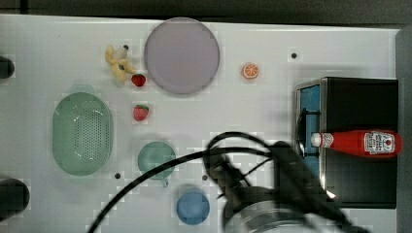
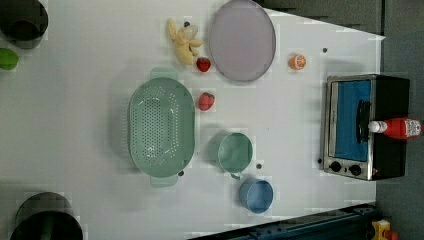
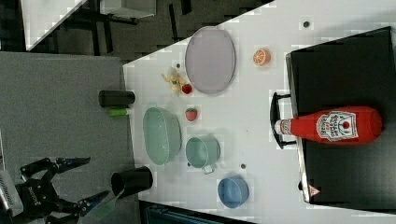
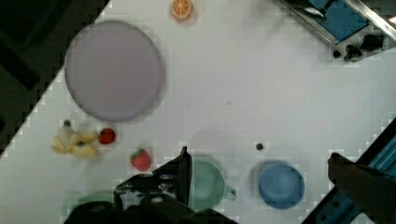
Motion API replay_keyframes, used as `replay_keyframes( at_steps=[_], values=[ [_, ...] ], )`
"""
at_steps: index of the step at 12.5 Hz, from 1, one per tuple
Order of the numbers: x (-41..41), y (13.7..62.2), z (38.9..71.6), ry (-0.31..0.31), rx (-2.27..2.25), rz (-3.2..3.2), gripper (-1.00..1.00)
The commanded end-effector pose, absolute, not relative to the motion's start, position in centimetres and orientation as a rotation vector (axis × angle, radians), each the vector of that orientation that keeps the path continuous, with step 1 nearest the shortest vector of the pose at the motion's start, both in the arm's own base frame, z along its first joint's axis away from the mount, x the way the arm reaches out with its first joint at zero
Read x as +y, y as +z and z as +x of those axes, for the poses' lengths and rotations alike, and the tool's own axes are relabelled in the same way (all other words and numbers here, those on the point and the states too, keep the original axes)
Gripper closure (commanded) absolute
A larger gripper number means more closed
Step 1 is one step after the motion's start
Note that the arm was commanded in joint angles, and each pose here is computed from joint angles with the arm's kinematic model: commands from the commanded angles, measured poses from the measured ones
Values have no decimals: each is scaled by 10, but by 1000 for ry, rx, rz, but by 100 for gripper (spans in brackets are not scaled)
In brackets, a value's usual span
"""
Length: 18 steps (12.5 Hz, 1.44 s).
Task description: Pick Ketchup from oven and place it on table.
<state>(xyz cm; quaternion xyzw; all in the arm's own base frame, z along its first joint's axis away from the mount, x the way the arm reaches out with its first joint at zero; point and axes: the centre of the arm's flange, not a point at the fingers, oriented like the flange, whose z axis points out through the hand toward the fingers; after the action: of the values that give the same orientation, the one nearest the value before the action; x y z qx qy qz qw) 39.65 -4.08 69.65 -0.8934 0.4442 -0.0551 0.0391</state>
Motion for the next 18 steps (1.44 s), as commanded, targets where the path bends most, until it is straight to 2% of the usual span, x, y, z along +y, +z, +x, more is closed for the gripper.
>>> replay_keyframes(
  at_steps=[1, 7, 14, 16, 18],
  values=[
    [-128, 612, 423, 95, 1581, -2660, -100],
    [-250, 556, 436, 28, 1863, -2435, -100],
    [-359, 465, 455, -159, 2157, -2320, -100],
    [-380, 443, 456, -179, 2222, -2297, -100],
    [-390, 419, 457, -143, 2271, -2224, -100]
  ],
)
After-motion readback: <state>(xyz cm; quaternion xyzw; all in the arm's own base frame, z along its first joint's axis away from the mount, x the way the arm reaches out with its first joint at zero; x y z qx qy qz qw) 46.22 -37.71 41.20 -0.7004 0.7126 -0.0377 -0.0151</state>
